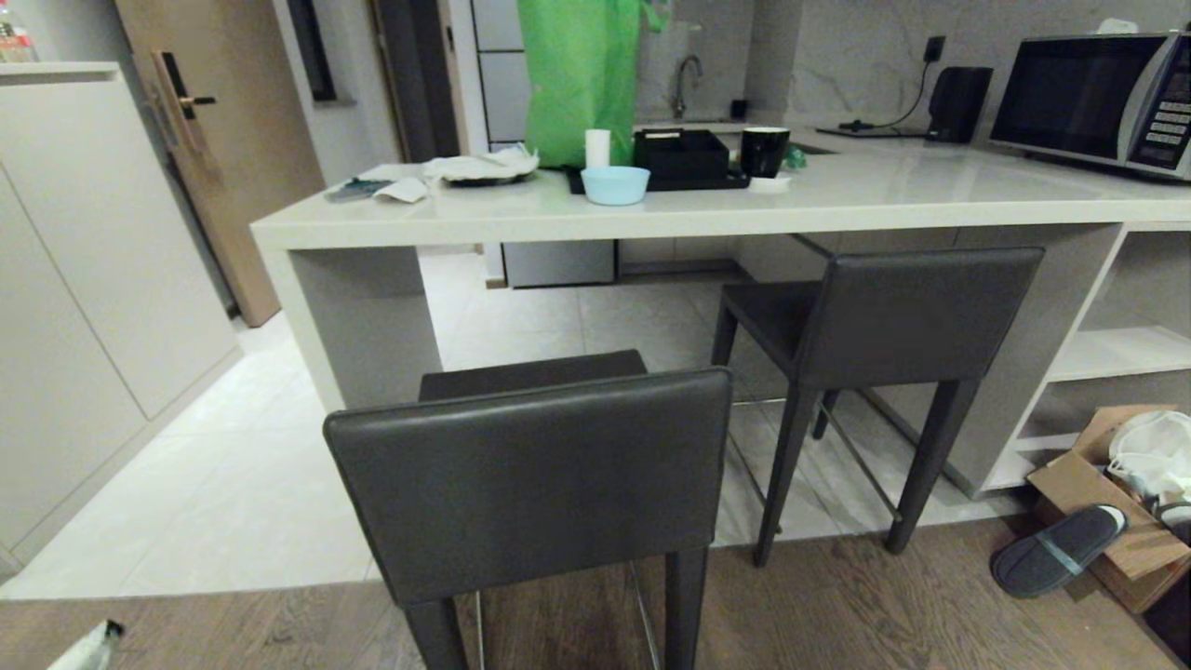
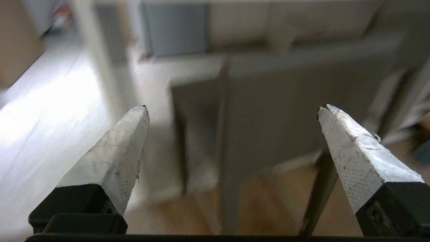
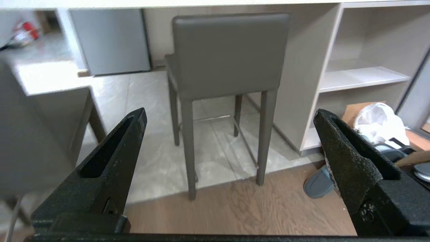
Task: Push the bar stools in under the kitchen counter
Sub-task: Pull the gray chair out from under the dining table
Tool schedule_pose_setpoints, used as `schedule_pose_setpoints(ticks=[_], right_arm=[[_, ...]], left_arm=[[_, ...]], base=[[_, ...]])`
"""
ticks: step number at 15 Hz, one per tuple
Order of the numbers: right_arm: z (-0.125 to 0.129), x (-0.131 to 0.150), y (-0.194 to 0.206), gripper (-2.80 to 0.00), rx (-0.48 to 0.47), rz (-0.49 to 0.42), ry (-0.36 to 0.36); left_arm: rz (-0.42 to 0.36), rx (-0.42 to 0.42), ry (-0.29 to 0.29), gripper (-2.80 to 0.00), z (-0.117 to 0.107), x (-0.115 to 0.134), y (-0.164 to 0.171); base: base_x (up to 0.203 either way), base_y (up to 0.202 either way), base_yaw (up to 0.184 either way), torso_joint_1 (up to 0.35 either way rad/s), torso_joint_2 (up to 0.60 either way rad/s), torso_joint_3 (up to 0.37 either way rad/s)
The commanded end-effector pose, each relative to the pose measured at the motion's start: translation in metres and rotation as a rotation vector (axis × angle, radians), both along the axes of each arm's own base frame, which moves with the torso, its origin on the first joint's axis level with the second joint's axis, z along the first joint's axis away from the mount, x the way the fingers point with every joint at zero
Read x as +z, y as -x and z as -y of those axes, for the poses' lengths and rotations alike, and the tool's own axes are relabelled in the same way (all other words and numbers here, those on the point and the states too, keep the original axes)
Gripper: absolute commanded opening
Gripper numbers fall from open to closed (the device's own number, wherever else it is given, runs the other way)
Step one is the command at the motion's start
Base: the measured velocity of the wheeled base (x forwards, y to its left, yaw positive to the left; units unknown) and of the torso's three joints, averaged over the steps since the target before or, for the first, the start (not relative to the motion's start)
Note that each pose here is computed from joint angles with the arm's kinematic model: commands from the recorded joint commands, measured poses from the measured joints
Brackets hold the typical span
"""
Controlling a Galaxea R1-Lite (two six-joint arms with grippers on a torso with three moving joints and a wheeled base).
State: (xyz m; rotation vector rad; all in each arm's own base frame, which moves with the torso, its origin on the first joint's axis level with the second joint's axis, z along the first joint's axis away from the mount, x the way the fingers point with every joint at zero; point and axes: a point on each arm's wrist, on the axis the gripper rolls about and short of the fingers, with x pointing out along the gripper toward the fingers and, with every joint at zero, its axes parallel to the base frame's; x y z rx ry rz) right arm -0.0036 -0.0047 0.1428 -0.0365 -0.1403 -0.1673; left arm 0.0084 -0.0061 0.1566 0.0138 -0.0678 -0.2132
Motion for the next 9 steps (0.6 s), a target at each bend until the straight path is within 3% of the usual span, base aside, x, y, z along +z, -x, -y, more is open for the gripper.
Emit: schedule_pose_setpoints(ticks=[1, 3, 4, 7, 9], right_arm=[[0.0, -0.017, 0.027, 0.0, 0.016, 0.057, 0.021], [-0.001, -0.027, 0.033, 0.0, 0.019, 0.027, 0.038], [-0.001, -0.031, 0.031, 0.0, 0.026, -0.006, 0.047], [-0.003, -0.036, 0.029, 0.0, 0.09, -0.023, 0.057], [-0.004, -0.043, 0.026, 0.0, 0.136, -0.048, 0.082]], left_arm=[[0.099, 0.059, -0.087, 0.0, 0.0, -0.024, 0.01], [0.159, 0.069, -0.147, 0.0, 0.0, -0.031, 0.008], [0.154, 0.036, -0.151, 0.0, 0.001, -0.031, 0.009], [0.164, -0.177, -0.113, 0.0, 0.002, -0.031, 0.012], [0.171, -0.198, -0.129, 0.0, 0.003, -0.037, 0.017]], base=[[0.0, 0.0, 0.0, 0.0, 0.0, 0.0], [0.0, 0.0, 0.0, 0.0, 0.0, 0.0], [0.0, 0.0, 0.0, 0.0, 0.0, 0.0], [0.0, 0.0, 0.0, 0.0, 0.0, 0.0], [0.0, 0.0, 0.0, 0.0, 0.0, 0.0]])
